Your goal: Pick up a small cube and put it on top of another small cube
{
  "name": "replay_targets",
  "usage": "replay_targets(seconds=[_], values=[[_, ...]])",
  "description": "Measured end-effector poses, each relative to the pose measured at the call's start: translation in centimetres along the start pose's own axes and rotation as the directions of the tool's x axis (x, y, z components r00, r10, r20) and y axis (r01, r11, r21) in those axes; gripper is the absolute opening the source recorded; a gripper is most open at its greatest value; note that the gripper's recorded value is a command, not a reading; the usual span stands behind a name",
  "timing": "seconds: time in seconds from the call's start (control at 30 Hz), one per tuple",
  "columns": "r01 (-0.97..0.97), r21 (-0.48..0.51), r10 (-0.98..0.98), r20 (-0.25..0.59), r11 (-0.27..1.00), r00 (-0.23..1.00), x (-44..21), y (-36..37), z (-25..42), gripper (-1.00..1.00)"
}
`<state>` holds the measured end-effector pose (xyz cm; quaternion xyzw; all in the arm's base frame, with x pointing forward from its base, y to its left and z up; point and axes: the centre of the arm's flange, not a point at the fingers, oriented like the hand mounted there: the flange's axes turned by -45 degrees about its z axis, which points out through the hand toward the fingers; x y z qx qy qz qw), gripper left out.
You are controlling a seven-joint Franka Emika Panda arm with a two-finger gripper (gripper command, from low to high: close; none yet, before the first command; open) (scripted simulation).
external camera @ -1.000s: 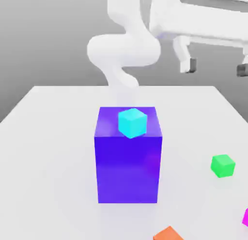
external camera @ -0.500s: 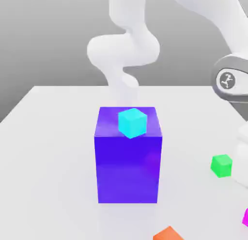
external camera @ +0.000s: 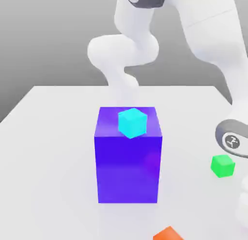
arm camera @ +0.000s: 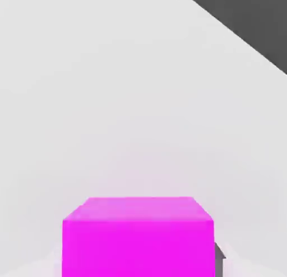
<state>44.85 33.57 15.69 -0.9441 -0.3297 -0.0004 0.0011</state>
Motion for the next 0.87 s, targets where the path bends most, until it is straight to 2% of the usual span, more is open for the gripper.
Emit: replay_targets(seconds=[0.17, 0.53, 0.77, 0.8, 0.87], values=[[0.047, 0.002, -0.047, 0.006, 0.999, 0.999, -2.6, -3.0, -4.8, -1.0], [0.209, 0.0, -0.209, 0.005, 0.978, 0.978, -15.2, -11.4, -8.5, -1.0], [0.208, -0.003, -0.208, 0.001, 0.978, 0.978, -16.8, -11.3, -3.0, -1.0], [0.209, -0.002, -0.209, 0.001, 0.978, 0.978, -16.9, -11.3, -2.4, 1.0], [0.209, -0.002, -0.209, 0.001, 0.978, 0.978, -16.9, -11.3, -2.4, 1.0]])
